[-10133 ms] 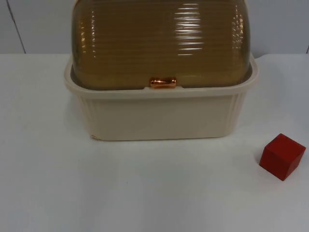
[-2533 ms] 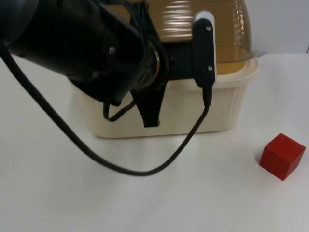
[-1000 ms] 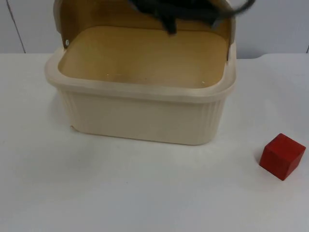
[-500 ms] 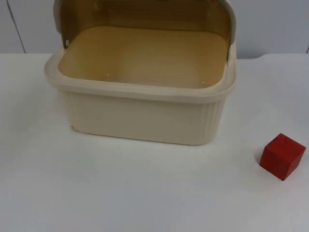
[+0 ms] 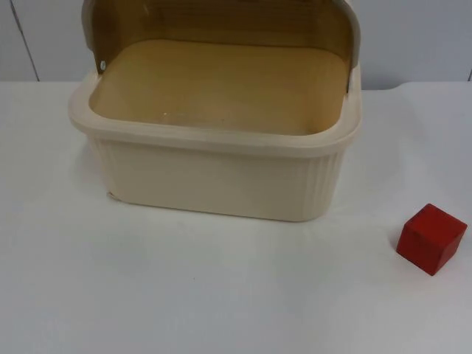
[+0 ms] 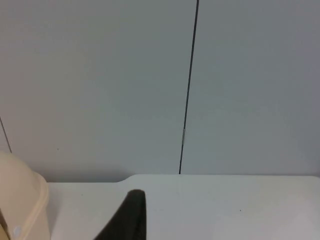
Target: Open the box lid with the left hand, place the block into the box with the right hand, then close the box lid with the left hand.
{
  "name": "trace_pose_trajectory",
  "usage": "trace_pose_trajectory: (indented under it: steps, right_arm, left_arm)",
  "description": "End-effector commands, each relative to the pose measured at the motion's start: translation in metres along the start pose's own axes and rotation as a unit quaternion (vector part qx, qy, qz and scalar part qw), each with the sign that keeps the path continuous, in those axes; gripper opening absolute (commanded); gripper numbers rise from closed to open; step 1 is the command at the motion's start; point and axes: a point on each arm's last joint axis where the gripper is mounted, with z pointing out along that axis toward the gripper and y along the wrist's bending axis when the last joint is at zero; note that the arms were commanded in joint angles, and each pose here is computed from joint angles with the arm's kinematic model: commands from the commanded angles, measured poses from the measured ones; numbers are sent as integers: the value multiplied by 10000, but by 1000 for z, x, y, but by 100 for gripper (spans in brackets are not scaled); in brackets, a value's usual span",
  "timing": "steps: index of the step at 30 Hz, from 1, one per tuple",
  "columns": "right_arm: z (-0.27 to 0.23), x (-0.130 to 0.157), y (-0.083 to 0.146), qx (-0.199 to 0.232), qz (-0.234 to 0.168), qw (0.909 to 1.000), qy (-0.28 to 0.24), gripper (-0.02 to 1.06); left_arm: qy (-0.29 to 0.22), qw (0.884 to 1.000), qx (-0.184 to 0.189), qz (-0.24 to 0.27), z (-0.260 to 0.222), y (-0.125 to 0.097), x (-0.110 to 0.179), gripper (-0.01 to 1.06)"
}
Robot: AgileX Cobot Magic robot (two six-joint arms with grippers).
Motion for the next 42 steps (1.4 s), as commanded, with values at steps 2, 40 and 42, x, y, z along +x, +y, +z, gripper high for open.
trace_pose_trajectory:
  steps: [2,40,42]
  right_arm:
    - [-1,-2,0,-26,26,10000,-35,105]
    - [64,30,30,-1034,-234,9801,1677,105]
    - [93,44,35,-1084,-451,9693,2159,105]
  left_arm:
    - [33,9995,196,247,-6,-1,8,0]
    - [-549,9979,252,217,-26,3,11,105]
    - [-552,9980,253,187,-29,4,11,105]
